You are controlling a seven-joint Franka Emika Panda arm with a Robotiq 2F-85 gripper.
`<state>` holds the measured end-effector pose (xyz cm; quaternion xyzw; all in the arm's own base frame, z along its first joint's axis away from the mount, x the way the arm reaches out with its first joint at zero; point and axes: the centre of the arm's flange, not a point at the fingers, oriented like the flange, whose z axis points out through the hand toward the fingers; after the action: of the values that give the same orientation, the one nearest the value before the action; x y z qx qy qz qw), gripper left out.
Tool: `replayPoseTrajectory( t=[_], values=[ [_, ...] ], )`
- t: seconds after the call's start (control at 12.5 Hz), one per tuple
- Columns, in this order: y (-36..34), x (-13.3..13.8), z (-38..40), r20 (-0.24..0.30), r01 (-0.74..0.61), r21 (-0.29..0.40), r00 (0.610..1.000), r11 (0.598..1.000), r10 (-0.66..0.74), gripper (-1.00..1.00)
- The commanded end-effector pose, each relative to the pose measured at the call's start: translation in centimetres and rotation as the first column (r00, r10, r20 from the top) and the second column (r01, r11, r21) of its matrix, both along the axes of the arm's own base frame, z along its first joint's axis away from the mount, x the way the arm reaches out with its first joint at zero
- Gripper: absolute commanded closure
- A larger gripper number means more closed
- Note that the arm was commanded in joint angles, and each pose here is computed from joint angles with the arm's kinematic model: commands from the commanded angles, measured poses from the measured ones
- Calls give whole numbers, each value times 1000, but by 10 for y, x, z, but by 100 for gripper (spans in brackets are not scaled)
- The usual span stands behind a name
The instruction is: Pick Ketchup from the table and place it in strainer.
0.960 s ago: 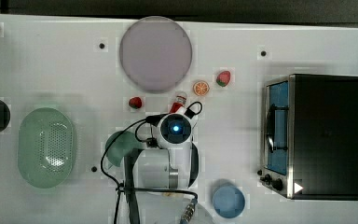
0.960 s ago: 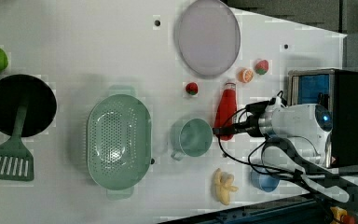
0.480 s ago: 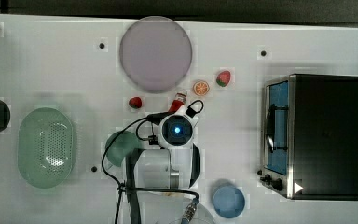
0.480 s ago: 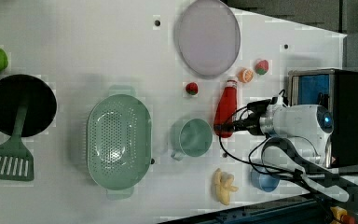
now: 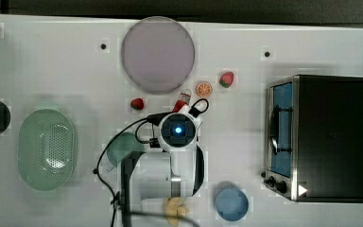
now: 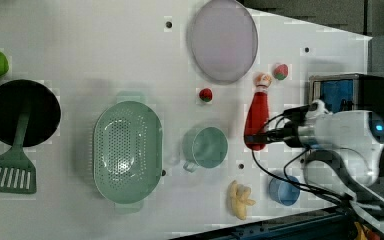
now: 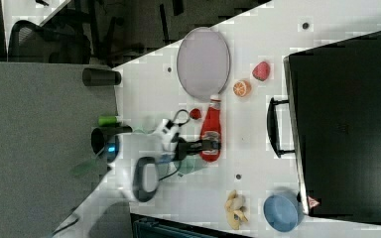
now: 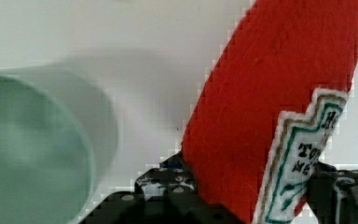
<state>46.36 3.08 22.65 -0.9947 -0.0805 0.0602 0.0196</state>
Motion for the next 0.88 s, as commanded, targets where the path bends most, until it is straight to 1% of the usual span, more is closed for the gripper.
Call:
replayPoseTrajectory(
  t=[0.08,0.24,0.32,0.4,0.56,0.64,0.88],
  values=[
    [40,22,117,127,-12,-30,992,999,16,-29],
    [69,11,165,107,-5,-54,994,999,11,-29],
    [90,3,180,93,20,-57,996,998,-14,-29],
    [114,-3,189,85,63,-52,995,997,-59,-29],
    [167,-14,197,78,139,-11,987,990,-138,-29],
    [194,-21,199,74,160,6,984,987,-160,-29],
    [268,-46,187,65,168,21,983,985,-170,-29]
  ],
)
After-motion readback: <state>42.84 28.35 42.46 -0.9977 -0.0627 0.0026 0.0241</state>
